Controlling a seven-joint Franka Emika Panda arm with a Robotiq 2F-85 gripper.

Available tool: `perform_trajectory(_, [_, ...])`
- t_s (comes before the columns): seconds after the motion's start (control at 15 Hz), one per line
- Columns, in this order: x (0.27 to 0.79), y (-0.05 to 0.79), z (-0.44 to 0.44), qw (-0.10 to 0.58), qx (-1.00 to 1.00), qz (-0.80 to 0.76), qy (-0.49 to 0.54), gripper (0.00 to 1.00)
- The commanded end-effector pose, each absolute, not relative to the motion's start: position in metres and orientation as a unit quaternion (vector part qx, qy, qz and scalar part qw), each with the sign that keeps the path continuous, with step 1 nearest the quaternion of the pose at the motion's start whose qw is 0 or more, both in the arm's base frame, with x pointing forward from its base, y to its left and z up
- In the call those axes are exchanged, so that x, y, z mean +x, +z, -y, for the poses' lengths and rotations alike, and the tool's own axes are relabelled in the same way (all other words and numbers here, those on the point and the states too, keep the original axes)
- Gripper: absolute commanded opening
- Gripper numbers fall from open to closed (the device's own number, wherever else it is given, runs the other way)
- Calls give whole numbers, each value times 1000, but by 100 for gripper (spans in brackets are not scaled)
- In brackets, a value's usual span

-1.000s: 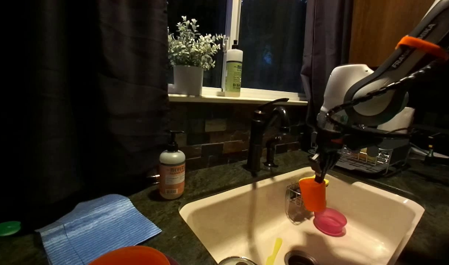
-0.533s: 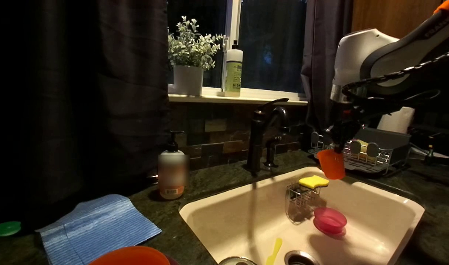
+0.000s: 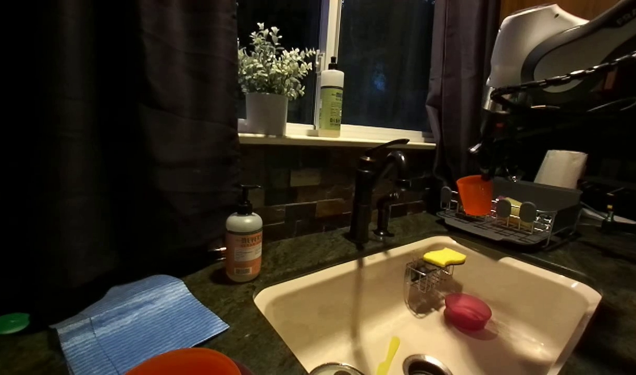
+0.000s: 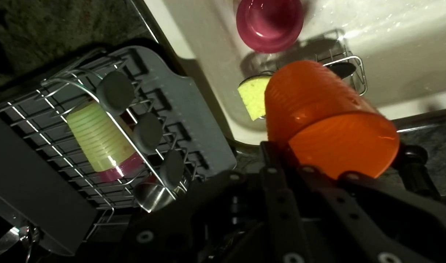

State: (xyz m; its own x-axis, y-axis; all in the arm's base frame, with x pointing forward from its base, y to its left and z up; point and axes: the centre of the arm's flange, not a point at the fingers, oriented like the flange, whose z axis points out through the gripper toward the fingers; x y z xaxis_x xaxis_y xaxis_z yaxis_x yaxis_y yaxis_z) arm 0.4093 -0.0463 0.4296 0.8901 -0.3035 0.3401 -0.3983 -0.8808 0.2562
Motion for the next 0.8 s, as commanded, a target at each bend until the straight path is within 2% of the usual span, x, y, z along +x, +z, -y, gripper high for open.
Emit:
perform_trajectory(0.0, [408,426,40,166,960,170,146,1])
perform_trajectory(0.73, [435,493,113,205,936,222,182,1])
